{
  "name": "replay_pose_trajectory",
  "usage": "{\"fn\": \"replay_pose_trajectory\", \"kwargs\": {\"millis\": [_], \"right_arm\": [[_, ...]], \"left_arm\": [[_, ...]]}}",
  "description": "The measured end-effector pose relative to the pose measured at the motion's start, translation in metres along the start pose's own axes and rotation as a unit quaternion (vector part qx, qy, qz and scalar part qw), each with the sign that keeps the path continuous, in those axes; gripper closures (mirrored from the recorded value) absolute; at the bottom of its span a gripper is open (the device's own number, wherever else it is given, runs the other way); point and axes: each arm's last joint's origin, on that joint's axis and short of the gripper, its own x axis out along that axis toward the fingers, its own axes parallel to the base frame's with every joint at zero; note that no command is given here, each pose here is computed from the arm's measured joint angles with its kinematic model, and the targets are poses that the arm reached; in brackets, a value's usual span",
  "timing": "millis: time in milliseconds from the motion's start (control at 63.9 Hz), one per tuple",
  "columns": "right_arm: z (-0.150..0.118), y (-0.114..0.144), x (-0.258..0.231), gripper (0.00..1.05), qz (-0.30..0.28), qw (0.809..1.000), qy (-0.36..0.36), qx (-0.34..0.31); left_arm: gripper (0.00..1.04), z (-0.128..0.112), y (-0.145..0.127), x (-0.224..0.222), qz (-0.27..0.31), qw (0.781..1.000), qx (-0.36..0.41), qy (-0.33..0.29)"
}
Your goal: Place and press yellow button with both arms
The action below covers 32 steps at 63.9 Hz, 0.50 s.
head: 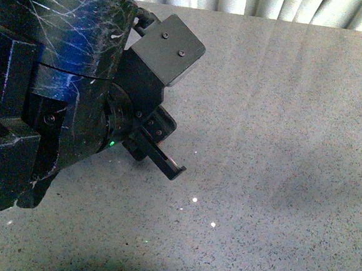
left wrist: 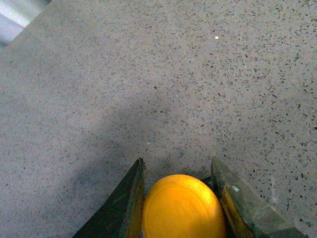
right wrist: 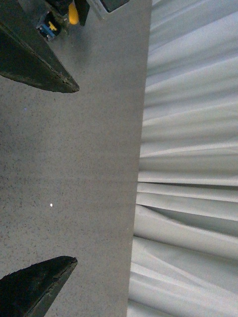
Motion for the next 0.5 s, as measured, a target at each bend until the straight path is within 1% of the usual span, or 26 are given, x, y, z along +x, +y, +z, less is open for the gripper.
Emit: {"fn": "replay_pose_trajectory", "kwargs": {"millis": [141,313,501], "right_arm": [[0.000,0.000,0.000,0.09,0.000,1.000,0.000,0.000],[0.000,0.000,0.000,0.09,0.000,1.000,0.000,0.000],[0.000,0.000,0.000,0.09,0.000,1.000,0.000,0.000]], "left_arm": [[0.74,0.002,-0.005,0.000,-0.003,1.000,0.006,-0.003],[0.44,0.002,-0.012,-0.001,-0.017,1.000,0.002,-0.006],[0.12,-0.002,-0.011,-0.008,-0.020,1.000,-0.015,-0.001]]}}
